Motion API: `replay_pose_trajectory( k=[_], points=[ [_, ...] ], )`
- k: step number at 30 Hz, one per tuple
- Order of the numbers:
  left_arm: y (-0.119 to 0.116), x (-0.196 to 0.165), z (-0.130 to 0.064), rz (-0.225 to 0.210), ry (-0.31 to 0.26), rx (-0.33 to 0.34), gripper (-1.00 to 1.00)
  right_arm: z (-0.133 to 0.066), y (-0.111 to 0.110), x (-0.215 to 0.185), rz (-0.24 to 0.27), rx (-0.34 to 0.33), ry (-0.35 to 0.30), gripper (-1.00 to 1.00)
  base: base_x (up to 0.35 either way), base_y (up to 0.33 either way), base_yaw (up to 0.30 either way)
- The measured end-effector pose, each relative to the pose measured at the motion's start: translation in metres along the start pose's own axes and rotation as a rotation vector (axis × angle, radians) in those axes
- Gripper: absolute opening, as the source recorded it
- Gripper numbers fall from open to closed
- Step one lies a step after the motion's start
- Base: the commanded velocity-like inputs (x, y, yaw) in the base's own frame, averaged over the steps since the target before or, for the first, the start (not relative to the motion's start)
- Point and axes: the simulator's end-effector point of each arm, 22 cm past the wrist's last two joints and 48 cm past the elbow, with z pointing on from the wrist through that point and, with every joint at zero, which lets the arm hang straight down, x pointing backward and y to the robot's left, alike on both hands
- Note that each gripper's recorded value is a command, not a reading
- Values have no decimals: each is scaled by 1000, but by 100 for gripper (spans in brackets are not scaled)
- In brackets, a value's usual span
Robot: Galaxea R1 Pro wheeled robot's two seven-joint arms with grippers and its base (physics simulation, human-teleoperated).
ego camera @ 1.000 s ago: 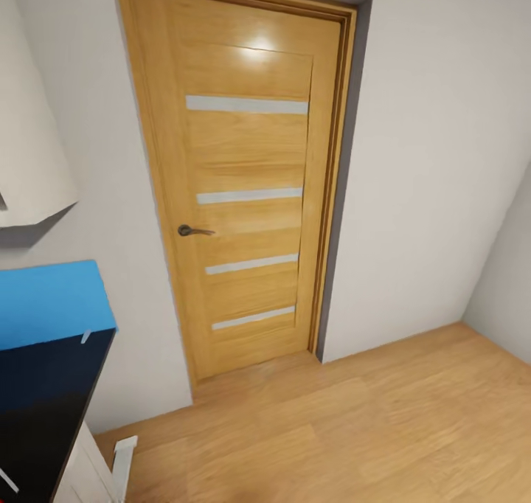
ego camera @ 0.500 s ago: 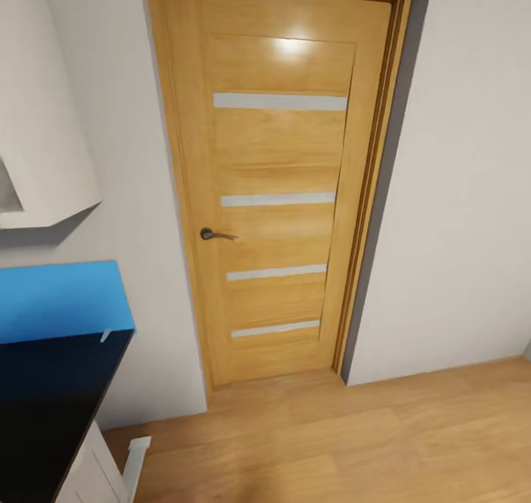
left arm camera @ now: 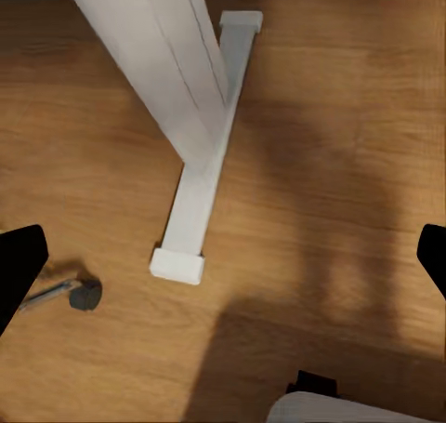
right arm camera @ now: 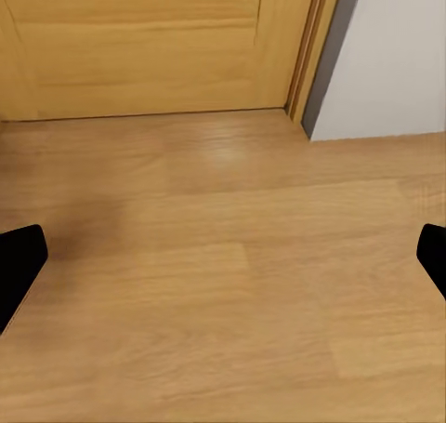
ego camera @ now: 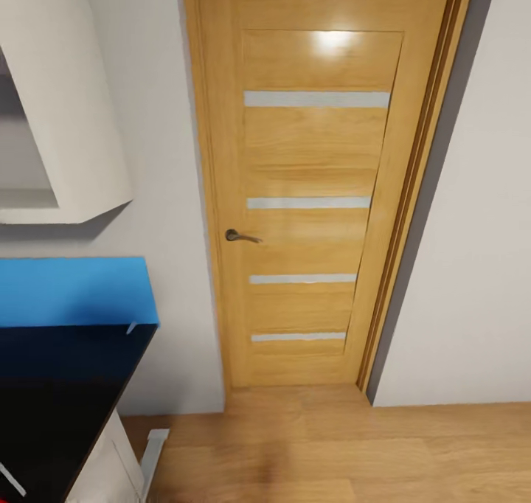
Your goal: In the bedroom, organize the workspace by keeping the computer under the desk, ensuring the monitor is on the desk, placing the keyboard on the desk next to the monitor, placing the mouse on the desk next to the keyboard, moving the folder from the swivel chair onto the desk next to the mouse, stacking the notebook on top of the folder with the pen on top of the notebook, and positioning the swivel chair next to the desk.
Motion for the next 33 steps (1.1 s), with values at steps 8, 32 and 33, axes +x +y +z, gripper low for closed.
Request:
replay_pose_trajectory(
  k=[8,32,33],
  points=[
    [5,-24,-15,-40,-167,-4,100,0,0,0,0,-1,-1,100,1,-1,287],
    [11,-24,-15,-52,-167,-30,100,0,3,1,-10,-14,1,100,0,0,287],
    [11,-24,-15,-52,-167,-30,100,0,3,1,-10,-13,1,100,0,0,287]
  ],
)
